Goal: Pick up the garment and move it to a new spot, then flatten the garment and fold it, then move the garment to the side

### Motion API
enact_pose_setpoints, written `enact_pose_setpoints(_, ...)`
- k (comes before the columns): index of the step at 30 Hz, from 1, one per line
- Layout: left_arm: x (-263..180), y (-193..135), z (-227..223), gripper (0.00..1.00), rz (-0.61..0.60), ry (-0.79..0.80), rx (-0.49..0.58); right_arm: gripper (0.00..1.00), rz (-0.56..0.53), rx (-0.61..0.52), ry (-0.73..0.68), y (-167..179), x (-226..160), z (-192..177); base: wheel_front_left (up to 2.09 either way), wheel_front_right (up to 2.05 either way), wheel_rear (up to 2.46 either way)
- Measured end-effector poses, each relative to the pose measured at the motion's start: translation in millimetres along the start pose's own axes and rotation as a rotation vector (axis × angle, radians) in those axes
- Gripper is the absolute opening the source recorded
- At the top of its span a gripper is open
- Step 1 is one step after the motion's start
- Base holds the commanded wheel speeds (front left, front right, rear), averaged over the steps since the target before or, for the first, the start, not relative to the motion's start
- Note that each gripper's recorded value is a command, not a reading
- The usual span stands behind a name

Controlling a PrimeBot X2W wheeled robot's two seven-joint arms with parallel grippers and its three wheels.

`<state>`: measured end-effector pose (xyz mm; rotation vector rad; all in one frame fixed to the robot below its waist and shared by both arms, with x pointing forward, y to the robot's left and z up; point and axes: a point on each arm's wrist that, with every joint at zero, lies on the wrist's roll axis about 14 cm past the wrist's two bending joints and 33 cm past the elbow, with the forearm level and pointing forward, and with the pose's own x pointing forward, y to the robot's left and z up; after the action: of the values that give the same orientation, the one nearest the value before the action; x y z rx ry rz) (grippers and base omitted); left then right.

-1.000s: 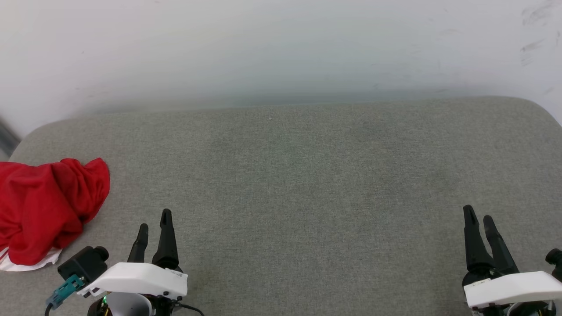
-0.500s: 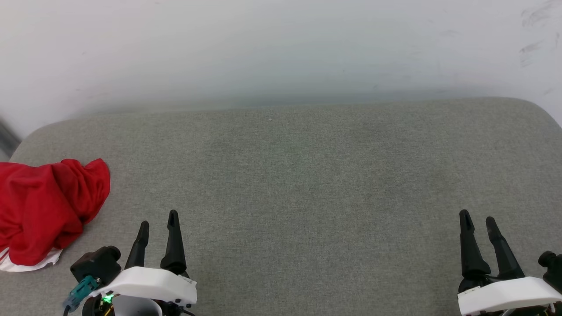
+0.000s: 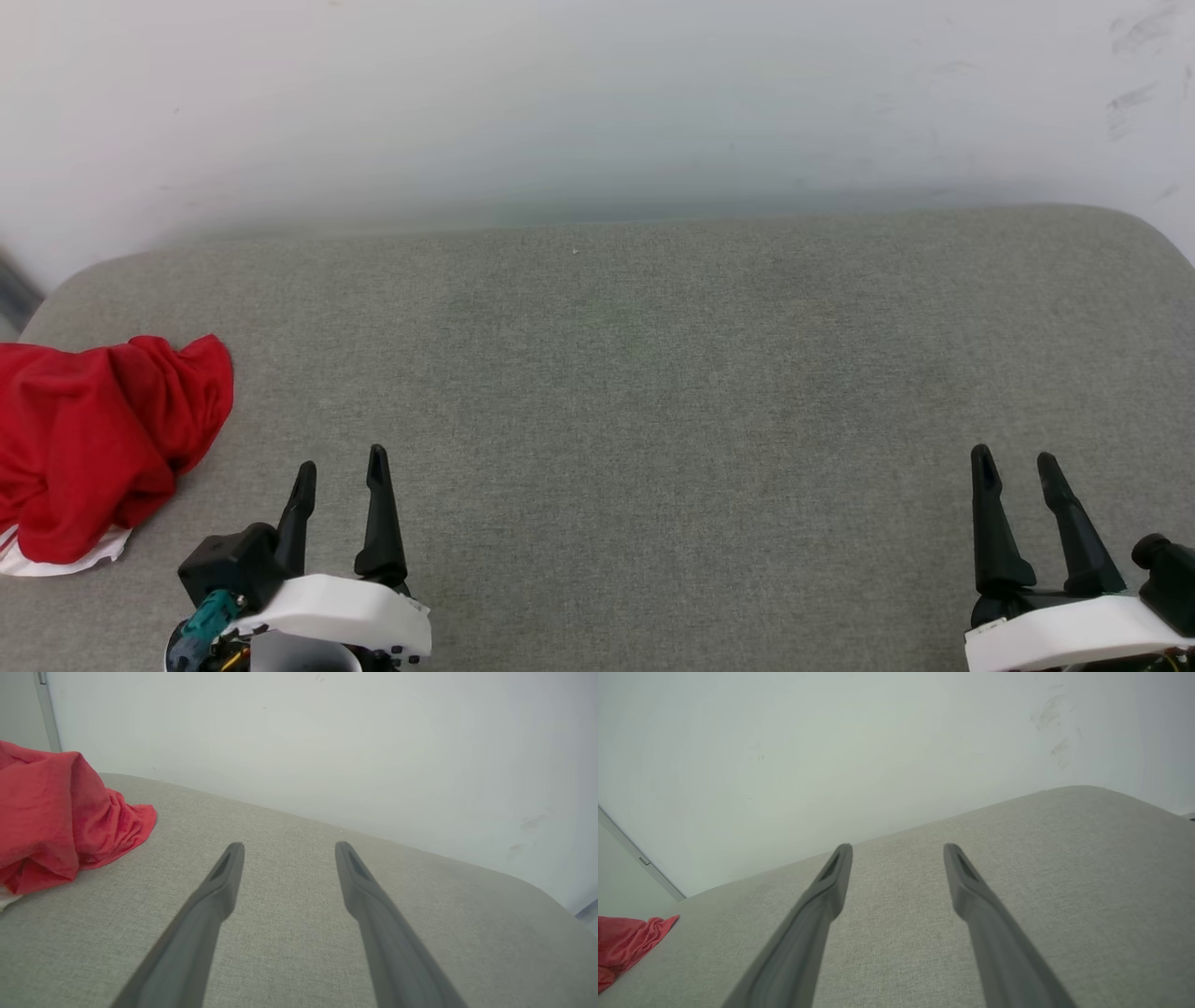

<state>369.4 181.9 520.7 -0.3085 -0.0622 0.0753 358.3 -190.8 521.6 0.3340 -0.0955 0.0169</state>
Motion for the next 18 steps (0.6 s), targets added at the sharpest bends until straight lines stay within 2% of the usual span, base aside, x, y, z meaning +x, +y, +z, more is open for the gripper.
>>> enact_pose_setpoints(18,-1.6,-15.3,8.8,1.00,-0.083,-0.059,0.123,1.00,0.030,-0.149,-0.019,4.8,-3.1,2.5,0.00,0.00,0.00)
